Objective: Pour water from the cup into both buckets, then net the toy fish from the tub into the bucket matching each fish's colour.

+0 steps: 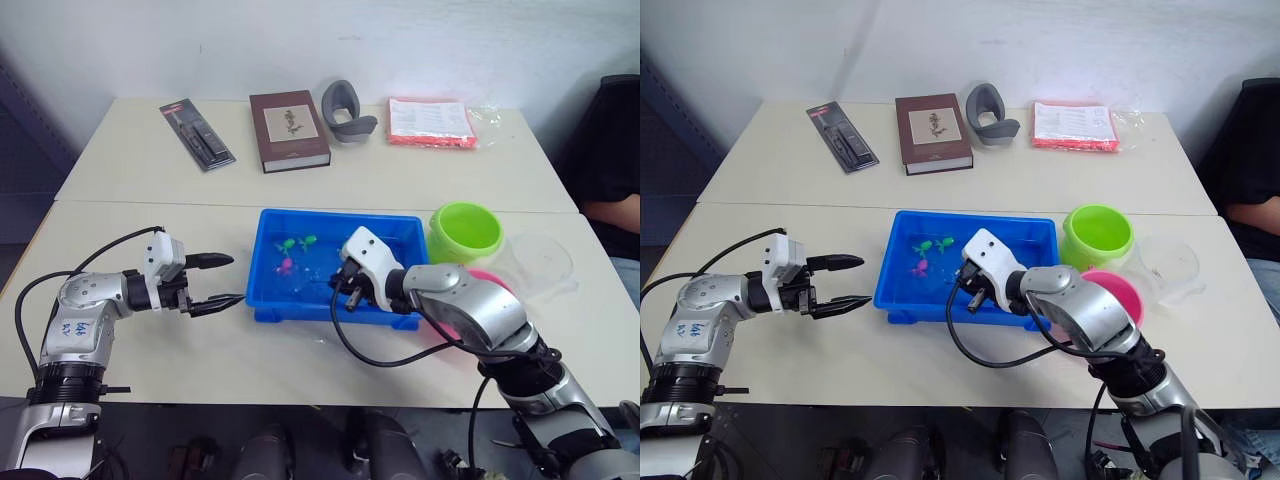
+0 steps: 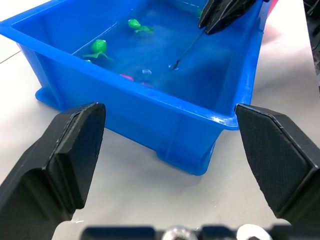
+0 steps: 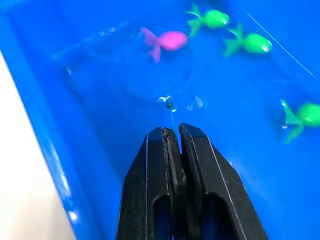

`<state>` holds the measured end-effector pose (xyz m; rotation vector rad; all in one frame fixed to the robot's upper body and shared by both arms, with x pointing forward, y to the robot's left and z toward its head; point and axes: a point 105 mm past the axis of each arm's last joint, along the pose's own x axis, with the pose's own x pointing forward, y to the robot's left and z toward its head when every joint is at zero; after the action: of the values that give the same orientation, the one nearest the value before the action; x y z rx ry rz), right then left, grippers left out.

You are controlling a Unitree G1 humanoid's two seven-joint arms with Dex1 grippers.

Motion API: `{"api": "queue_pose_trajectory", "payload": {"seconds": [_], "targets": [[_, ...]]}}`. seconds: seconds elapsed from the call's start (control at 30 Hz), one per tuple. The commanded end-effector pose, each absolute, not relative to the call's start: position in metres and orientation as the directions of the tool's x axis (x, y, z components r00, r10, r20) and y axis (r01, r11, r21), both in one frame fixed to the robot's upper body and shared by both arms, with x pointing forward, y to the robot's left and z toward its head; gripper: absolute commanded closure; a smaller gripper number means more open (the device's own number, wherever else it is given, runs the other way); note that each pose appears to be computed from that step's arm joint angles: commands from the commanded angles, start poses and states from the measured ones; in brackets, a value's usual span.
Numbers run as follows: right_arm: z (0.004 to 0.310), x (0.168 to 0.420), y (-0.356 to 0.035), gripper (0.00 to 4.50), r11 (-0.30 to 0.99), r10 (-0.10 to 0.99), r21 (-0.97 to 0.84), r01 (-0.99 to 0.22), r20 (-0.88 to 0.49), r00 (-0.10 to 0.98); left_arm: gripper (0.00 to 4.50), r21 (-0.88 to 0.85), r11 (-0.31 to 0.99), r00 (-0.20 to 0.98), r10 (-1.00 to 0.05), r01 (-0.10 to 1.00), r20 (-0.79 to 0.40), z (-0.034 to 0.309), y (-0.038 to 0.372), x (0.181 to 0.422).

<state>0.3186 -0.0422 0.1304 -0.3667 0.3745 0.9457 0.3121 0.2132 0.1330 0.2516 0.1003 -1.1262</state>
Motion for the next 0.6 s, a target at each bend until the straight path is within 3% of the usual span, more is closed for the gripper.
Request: {"api": "queue_pose_trajectory", "payload": {"seconds": [0.03,0.3,0.6], "targets": [[0.154,0.319,-0.044,4.50,0.531,0.736,-0.183,-0.827,-0.384,0.558,0.06,0.197,0.385,0.421,-0.886,0.901,-0.192,0.144,0.210,0.313],[0.168,0.297,-0.061,4.50,0.508,0.784,-0.168,-0.845,-0.316,0.534,0.06,0.191,0.353,0.385,-0.908,0.916,-0.167,0.148,0.204,0.312],[0.185,0.265,-0.108,4.50,0.633,0.746,-0.089,-0.769,-0.194,0.637,0.06,0.225,0.161,0.192,-0.974,0.961,-0.123,0.180,0.165,0.311]]}}
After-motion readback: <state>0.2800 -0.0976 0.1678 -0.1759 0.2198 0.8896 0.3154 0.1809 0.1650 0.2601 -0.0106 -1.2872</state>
